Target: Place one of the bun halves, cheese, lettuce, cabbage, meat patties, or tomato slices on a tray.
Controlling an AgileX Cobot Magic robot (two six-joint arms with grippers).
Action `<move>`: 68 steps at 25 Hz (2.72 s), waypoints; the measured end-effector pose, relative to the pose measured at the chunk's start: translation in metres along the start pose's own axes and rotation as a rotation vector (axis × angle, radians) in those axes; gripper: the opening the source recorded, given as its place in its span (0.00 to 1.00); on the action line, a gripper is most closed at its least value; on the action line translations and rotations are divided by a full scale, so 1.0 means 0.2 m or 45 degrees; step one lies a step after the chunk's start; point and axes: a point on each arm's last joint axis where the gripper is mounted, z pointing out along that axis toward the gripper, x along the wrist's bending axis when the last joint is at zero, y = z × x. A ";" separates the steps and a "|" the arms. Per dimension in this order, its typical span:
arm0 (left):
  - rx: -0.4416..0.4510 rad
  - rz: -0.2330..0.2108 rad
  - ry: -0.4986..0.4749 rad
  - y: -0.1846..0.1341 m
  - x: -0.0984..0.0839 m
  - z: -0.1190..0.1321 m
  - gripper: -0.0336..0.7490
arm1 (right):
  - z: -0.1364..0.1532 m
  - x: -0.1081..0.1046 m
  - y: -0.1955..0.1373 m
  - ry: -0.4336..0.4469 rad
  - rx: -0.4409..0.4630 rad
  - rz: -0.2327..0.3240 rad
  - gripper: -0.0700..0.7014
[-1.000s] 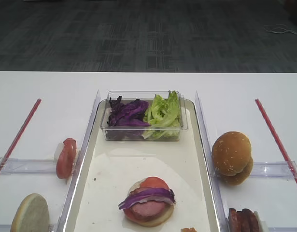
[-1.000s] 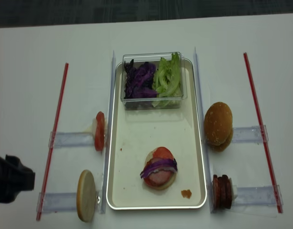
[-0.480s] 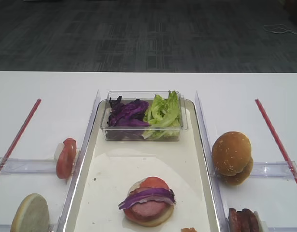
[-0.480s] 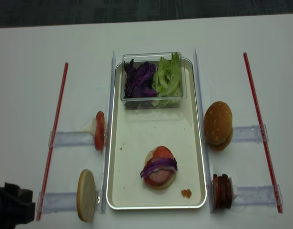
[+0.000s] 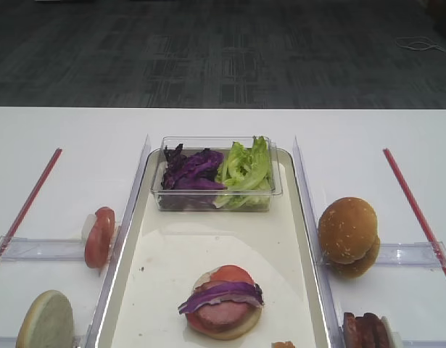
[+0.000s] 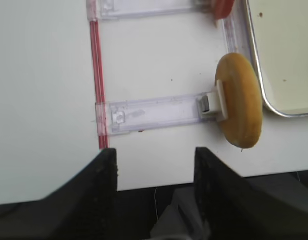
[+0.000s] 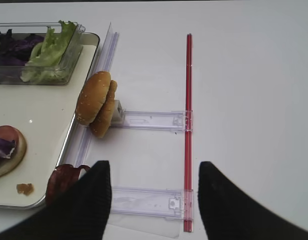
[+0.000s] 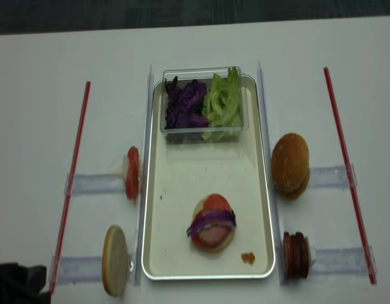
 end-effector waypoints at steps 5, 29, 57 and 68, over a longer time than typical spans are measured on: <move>-0.065 0.004 0.003 -0.02 0.00 -0.02 0.51 | 0.00 0.00 0.00 0.000 0.000 -0.004 0.61; -0.315 0.056 -0.001 -0.12 -0.02 -0.11 0.51 | 0.00 0.00 0.00 0.000 -0.002 -0.004 0.61; -0.593 0.087 0.004 -0.27 -0.04 -0.20 0.51 | 0.00 0.00 0.00 0.002 -0.002 -0.003 0.61; -0.588 0.063 -0.002 -0.27 -0.04 -0.20 0.50 | 0.00 0.00 0.00 0.002 -0.002 -0.003 0.61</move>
